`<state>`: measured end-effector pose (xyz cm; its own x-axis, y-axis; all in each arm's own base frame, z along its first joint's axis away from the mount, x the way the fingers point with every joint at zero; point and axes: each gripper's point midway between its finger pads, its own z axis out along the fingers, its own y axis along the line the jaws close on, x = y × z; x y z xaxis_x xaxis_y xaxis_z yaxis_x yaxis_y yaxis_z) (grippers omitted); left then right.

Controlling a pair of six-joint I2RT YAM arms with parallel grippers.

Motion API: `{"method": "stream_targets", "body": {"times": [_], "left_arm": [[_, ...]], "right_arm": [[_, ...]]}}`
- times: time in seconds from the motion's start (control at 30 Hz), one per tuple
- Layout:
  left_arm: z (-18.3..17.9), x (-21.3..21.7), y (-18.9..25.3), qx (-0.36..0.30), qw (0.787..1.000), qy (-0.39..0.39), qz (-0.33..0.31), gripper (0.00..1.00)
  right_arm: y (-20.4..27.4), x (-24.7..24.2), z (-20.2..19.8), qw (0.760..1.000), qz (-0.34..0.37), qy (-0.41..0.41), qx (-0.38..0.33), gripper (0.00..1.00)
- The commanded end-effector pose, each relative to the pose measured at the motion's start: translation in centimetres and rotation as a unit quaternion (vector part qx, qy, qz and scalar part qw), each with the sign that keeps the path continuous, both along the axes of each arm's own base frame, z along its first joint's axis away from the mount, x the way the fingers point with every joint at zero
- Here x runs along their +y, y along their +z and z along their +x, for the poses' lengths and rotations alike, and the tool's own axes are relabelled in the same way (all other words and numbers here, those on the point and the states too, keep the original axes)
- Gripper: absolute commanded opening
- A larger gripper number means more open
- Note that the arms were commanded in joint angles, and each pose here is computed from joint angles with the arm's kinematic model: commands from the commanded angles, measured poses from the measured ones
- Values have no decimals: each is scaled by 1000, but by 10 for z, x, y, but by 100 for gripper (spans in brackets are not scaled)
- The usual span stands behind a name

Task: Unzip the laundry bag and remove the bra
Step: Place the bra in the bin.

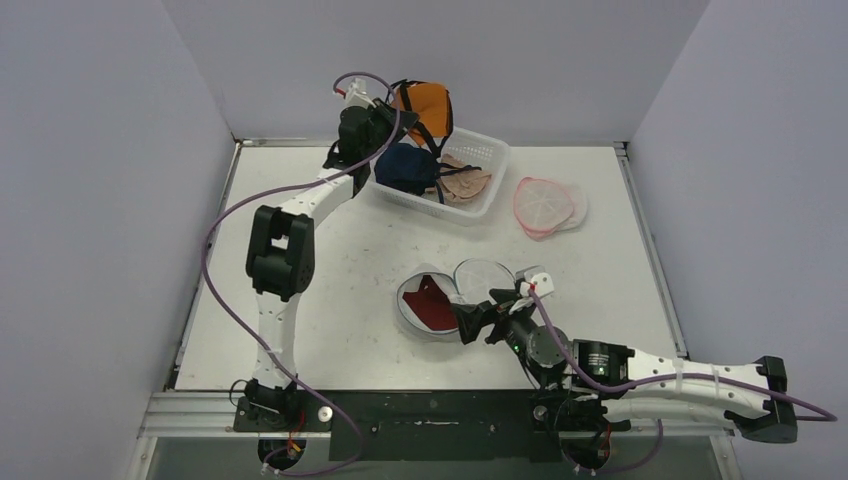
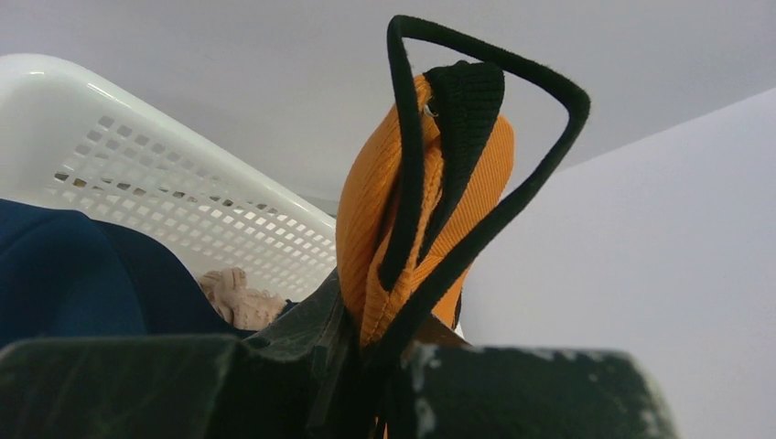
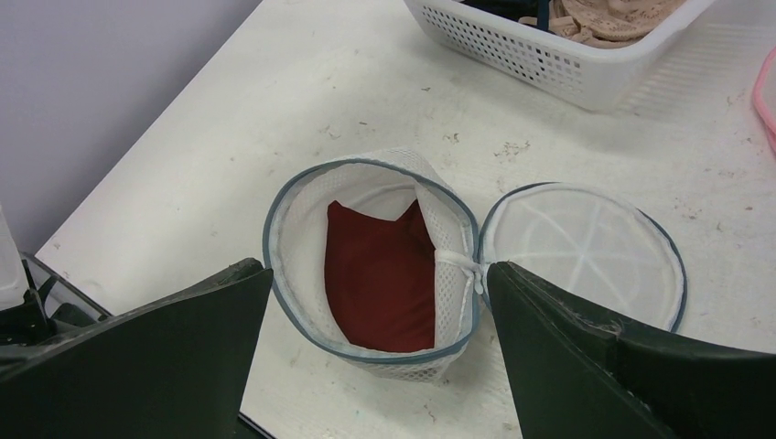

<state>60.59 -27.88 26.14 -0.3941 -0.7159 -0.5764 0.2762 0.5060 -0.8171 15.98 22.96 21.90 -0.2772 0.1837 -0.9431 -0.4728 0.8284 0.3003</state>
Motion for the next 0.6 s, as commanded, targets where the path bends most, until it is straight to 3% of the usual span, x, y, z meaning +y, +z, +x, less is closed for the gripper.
{"method": "stream_targets", "body": {"times": [0.0, 0.37, 0.57], "left_arm": [[19, 7, 21, -24, 999, 22, 2, 0], [30, 17, -85, 110, 990, 59, 68, 0], [28, 19, -111, 130, 985, 64, 93, 0]], "right_arm": [[4, -6, -1, 1000, 30, -8, 6, 92], [8, -41, 2, 997, 55, -54, 11, 92], [4, -47, 3, 996, 60, -68, 20, 93]]}}
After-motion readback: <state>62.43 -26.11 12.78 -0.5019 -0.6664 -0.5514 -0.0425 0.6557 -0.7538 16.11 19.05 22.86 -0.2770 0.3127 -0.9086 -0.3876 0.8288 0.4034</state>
